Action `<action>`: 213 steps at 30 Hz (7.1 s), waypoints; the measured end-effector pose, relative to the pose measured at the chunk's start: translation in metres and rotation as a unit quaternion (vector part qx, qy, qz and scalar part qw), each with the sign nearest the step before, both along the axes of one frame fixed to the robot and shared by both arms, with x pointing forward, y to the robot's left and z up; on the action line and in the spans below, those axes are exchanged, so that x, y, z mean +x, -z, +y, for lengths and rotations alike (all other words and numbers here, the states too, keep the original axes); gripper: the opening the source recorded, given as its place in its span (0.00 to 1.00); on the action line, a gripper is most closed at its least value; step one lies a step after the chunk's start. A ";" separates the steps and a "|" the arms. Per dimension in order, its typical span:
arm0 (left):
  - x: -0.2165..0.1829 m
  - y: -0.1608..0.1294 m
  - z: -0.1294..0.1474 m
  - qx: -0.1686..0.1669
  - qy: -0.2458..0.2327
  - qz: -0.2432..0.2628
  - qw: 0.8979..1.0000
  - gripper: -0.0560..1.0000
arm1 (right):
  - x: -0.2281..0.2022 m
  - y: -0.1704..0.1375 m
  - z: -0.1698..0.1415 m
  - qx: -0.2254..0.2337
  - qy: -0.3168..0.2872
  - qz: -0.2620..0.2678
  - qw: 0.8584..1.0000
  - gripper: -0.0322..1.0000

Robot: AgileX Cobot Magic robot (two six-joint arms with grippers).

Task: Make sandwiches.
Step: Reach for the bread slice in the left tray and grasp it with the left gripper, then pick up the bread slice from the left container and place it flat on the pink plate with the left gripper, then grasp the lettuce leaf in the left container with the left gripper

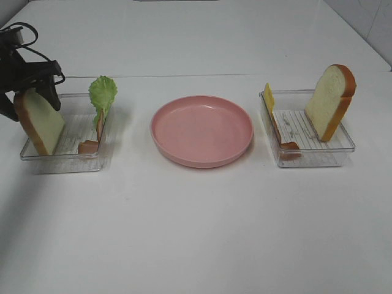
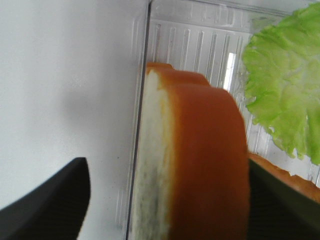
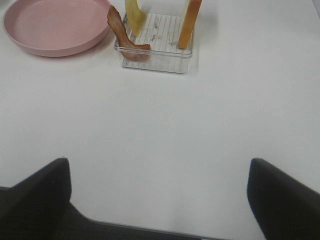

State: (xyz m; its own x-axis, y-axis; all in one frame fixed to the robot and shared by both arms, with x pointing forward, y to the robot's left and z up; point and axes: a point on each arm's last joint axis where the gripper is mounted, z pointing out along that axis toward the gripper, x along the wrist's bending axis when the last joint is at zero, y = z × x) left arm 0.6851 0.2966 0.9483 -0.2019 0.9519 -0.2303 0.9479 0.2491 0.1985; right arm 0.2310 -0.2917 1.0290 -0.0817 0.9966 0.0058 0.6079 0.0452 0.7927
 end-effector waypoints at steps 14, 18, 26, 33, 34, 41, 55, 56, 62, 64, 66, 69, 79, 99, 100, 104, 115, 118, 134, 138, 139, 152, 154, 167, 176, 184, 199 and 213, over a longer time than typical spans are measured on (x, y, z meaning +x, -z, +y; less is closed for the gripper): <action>0.004 -0.020 0.001 0.004 -0.007 -0.053 0.999 0.24 | 0.000 0.000 0.000 0.000 0.000 0.000 1.000 0.93; 0.002 -0.034 0.000 0.001 -0.005 -0.051 0.999 0.24 | 0.000 0.000 0.000 0.000 0.000 0.000 1.000 0.93; 0.001 -0.122 0.000 0.005 0.012 -0.118 0.993 0.24 | 0.000 0.000 0.000 0.000 0.000 0.000 1.000 0.93; 0.002 -0.163 -0.019 -0.006 0.032 -0.174 0.984 0.24 | 0.000 0.000 0.000 0.000 0.000 0.000 1.000 0.93; 0.002 -0.168 -0.033 -0.013 0.046 -0.185 0.982 0.24 | 0.000 0.000 0.000 0.000 0.000 0.000 1.000 0.93; 0.001 -0.172 -0.089 -0.047 0.092 -0.218 0.970 0.24 | 0.000 0.000 0.001 0.003 -0.002 0.000 1.000 0.93; 0.008 -0.107 -0.204 -0.190 0.150 -0.176 0.954 0.24 | 0.000 0.000 0.001 0.003 -0.002 0.000 1.000 0.93; 0.010 -0.090 -0.215 -0.201 0.150 -0.158 0.955 0.24 | 0.000 0.000 0.001 0.003 -0.002 0.000 1.000 0.93; 0.014 -0.038 -0.236 -0.221 0.144 -0.103 0.959 0.24 | 0.000 0.000 0.001 0.003 -0.002 0.000 1.000 0.93; 0.016 -0.023 -0.239 -0.218 0.139 -0.095 0.961 0.24 | 0.000 0.000 0.001 0.003 -0.002 0.000 1.000 0.93; 0.018 -0.018 -0.240 -0.218 0.137 -0.094 0.962 0.24 | 0.000 0.000 0.001 0.003 -0.002 0.000 1.000 0.93; 0.022 0.002 -0.242 -0.226 0.121 -0.084 0.963 0.24 | 0.000 0.000 0.001 0.003 -0.002 0.000 1.000 0.93; 0.025 0.035 -0.249 -0.265 0.082 -0.049 0.959 0.24 | 0.000 0.000 0.001 0.003 -0.002 0.000 1.000 0.93; 0.025 0.051 -0.244 -0.220 0.097 -0.037 0.970 0.97 | 0.000 0.000 0.001 0.003 -0.002 0.000 1.000 0.93; 0.025 0.051 -0.244 -0.220 0.097 -0.037 0.970 0.97 | 0.000 0.000 0.001 0.003 -0.002 0.000 1.000 0.93; 0.027 0.043 -0.245 -0.202 0.100 -0.043 0.973 0.97 | 0.000 0.000 0.001 0.003 -0.002 0.000 1.000 0.93; 0.024 0.001 -0.267 -0.055 0.155 -0.099 0.981 0.97 | 0.000 0.000 0.001 0.003 -0.002 0.000 1.000 0.93; 0.021 -0.004 -0.269 -0.006 0.170 -0.108 0.980 0.97 | 0.000 0.000 0.001 0.003 -0.002 0.000 1.000 0.93; 0.018 -0.075 -0.263 0.052 0.217 -0.150 0.963 0.97 | 0.000 0.000 0.001 0.003 -0.002 0.000 1.000 0.93; 0.015 -0.093 -0.259 0.050 0.221 -0.167 0.960 0.97 | 0.000 0.000 0.001 0.003 -0.002 0.000 1.000 0.93; 0.013 -0.107 -0.253 0.050 0.220 -0.177 0.958 0.97 | 0.000 0.000 0.001 0.003 -0.002 0.000 1.000 0.93; 0.015 -0.139 -0.155 0.071 0.141 -0.152 0.976 0.97 | 0.000 0.000 0.001 0.003 -0.002 0.000 1.000 0.93; 0.016 -0.138 -0.148 0.071 0.134 -0.146 0.978 0.97 | 0.000 0.000 0.001 0.003 -0.002 0.000 1.000 0.93; 0.036 -0.089 -0.131 0.070 0.098 -0.087 0.989 0.97 | 0.000 0.000 0.001 0.003 -0.002 0.000 1.000 0.93; 0.047 -0.035 -0.136 0.071 0.099 -0.037 0.992 0.97 | 0.000 0.000 0.001 0.003 -0.002 0.000 1.000 0.93; 0.054 -0.008 -0.138 0.071 0.100 -0.028 0.992 0.97 | 0.000 0.000 0.001 0.003 -0.002 0.000 1.000 0.93; 0.057 0.011 -0.139 0.069 0.083 -0.017 0.994 0.62 | 0.000 0.000 0.001 0.003 -0.002 0.000 1.000 0.93; 0.058 0.010 -0.136 0.080 0.079 -0.020 0.993 0.05 | 0.000 0.000 0.001 0.003 -0.002 0.000 1.000 0.93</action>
State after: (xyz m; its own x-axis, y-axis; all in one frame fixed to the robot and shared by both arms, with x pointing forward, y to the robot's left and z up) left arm 0.7429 0.1602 0.9384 -0.0403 0.9961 -0.0781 0.9631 0.0595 0.2623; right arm 0.2310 -0.2911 1.0290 -0.0853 0.9963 0.0117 0.6077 0.0427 0.7930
